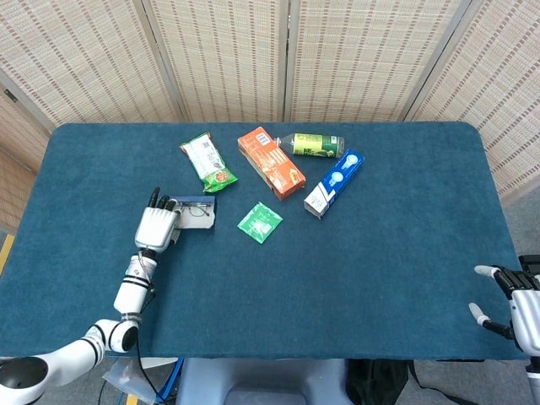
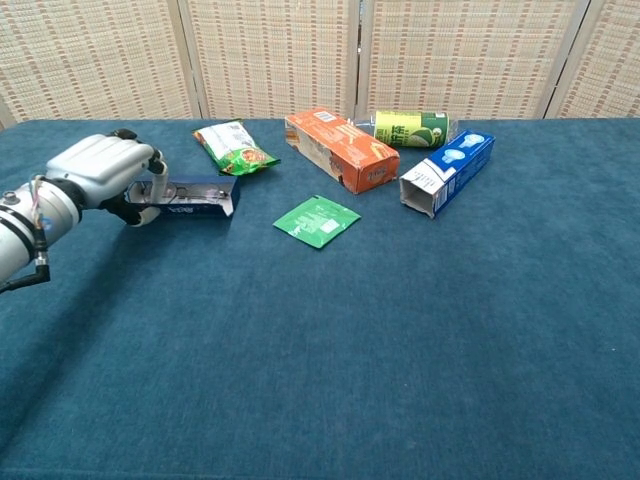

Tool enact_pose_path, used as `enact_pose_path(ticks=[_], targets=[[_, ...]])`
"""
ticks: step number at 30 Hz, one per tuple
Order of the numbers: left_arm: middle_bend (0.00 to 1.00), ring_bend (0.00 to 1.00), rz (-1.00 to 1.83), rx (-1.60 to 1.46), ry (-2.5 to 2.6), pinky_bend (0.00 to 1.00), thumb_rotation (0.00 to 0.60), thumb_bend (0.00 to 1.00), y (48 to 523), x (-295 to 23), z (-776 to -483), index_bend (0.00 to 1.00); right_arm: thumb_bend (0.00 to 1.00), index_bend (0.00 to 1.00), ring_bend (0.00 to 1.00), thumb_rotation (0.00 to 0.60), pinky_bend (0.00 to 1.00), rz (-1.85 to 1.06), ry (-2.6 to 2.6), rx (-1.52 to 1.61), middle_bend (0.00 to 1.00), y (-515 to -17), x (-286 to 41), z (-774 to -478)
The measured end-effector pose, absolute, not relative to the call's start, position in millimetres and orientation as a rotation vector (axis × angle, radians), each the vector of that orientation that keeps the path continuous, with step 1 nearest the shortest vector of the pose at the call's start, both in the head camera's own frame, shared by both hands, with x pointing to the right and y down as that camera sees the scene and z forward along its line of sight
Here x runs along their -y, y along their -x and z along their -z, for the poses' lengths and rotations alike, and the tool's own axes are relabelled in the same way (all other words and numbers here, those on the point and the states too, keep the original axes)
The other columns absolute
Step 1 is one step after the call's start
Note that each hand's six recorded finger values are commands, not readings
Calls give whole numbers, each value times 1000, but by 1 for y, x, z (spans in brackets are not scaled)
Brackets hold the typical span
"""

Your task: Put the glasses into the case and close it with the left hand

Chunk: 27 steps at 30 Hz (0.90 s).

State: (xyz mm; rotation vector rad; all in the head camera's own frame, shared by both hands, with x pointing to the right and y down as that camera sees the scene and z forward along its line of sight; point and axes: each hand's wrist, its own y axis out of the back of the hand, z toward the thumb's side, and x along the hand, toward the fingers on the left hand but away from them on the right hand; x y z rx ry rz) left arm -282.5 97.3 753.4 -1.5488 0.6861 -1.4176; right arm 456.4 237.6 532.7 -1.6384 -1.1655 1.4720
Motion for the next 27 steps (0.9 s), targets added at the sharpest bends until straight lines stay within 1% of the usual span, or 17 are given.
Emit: enact_pose_path(ticks=[13, 23, 27], targets=[[276, 186, 1325, -615, 1655, 13, 600, 460, 331, -123, -721, 608, 214, 295, 298, 600, 244, -1437, 1659, 1144, 308, -441, -233, -532], [231, 171, 1347, -543, 1727, 13, 600, 460, 370, -152, -704, 600, 214, 295, 298, 600, 244, -1424, 1664, 1133, 308, -434, -233, -530], [216, 154, 1372, -501, 1730, 14, 600, 460, 380, -158, -699, 596, 213, 295, 298, 600, 245, -1416, 1674, 1128, 308, -430, -233, -531]])
